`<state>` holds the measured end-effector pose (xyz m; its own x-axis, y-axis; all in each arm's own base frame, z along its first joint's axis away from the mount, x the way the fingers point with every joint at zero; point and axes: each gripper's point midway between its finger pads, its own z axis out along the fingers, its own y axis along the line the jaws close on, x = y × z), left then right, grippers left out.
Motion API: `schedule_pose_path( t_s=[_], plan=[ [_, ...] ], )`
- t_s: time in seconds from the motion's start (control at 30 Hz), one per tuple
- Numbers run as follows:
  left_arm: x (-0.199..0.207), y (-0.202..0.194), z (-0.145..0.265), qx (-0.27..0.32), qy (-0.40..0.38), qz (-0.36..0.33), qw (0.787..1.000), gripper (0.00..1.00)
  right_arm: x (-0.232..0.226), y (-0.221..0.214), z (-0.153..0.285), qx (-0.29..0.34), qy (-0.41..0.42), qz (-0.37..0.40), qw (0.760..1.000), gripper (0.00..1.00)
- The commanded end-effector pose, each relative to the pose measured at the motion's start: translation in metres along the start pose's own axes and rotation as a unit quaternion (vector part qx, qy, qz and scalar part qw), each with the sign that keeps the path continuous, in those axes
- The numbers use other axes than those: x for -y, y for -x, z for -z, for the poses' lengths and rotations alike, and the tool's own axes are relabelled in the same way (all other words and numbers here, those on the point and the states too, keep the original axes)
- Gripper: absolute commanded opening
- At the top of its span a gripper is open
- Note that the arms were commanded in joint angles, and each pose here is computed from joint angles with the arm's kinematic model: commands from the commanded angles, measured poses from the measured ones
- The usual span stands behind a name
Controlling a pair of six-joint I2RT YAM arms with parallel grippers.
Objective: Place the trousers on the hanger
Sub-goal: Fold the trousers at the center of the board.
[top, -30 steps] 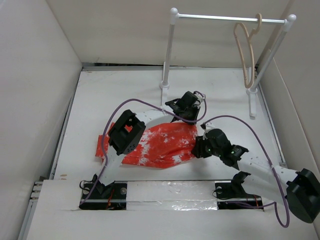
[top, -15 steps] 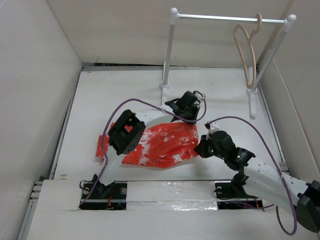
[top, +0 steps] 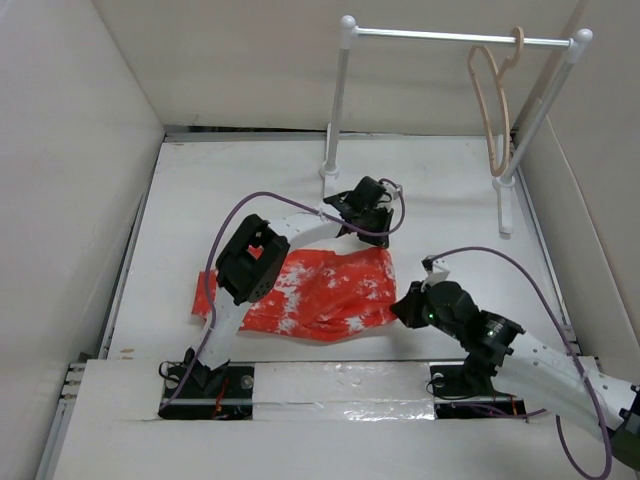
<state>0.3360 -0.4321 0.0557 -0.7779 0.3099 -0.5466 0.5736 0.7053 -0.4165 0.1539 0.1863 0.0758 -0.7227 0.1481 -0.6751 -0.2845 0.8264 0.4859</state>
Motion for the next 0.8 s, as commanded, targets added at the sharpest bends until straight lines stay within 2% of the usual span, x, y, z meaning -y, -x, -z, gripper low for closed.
schedule_pose_path(
  t_s=[0.0, 0.07, 0.1, 0.2, 0.27, 0.37, 0.47, 0.5, 0.53, 0.6, 0.67, 0.73, 0.77],
  plan=[
    [-0.022, 0.041, 0.009, 0.063, 0.036, -0.010, 0.997, 0.00, 0.011, -0.038, 0.013, -0.068, -0.011, -0.025, 0.997, 0.10],
    [-0.016, 0.040, 0.010, 0.065, 0.036, -0.015, 0.997, 0.00, 0.011, -0.036, 0.017, -0.060, -0.007, -0.030, 0.998, 0.14],
    [-0.017, 0.041, 0.011, 0.067, 0.037, -0.017, 0.997, 0.00, 0.010, -0.035, 0.018, -0.059, -0.006, -0.032, 0.998, 0.23],
    [-0.015, 0.043, 0.014, 0.070, 0.037, -0.017, 0.997, 0.00, 0.009, -0.033, 0.022, -0.058, -0.005, -0.029, 0.998, 0.36],
    [-0.013, 0.043, 0.014, 0.068, 0.030, -0.017, 0.997, 0.00, 0.006, -0.023, 0.023, -0.045, -0.005, -0.026, 0.999, 0.40],
    [-0.007, 0.040, 0.014, 0.068, 0.029, -0.021, 0.997, 0.00, -0.007, -0.005, 0.020, -0.020, 0.008, -0.018, 1.000, 0.41],
    [0.002, 0.034, 0.013, 0.062, 0.025, -0.028, 0.997, 0.00, -0.013, 0.008, 0.016, -0.018, -0.003, 0.003, 1.000, 0.31],
    [0.001, 0.034, 0.013, 0.063, 0.027, -0.028, 0.997, 0.00, -0.014, 0.012, 0.016, -0.017, -0.007, 0.008, 1.000, 0.12],
    [0.006, 0.030, 0.012, 0.060, 0.025, -0.031, 0.997, 0.00, -0.018, 0.017, 0.013, -0.014, -0.002, 0.026, 1.000, 0.08],
    [0.006, 0.032, 0.013, 0.065, 0.025, -0.029, 0.997, 0.00, -0.030, 0.030, 0.011, 0.001, 0.014, 0.034, 0.999, 0.07],
    [0.010, 0.028, 0.011, 0.061, 0.023, -0.031, 0.997, 0.00, -0.037, 0.037, 0.004, 0.009, 0.019, 0.035, 0.999, 0.14],
    [0.010, 0.030, 0.015, 0.066, 0.025, -0.031, 0.997, 0.00, -0.038, 0.040, -0.007, 0.013, 0.013, 0.033, 0.999, 0.44],
    [0.010, 0.030, 0.015, 0.067, 0.025, -0.032, 0.997, 0.00, -0.037, 0.039, -0.011, 0.012, 0.009, 0.033, 0.999, 0.45]
  ],
)
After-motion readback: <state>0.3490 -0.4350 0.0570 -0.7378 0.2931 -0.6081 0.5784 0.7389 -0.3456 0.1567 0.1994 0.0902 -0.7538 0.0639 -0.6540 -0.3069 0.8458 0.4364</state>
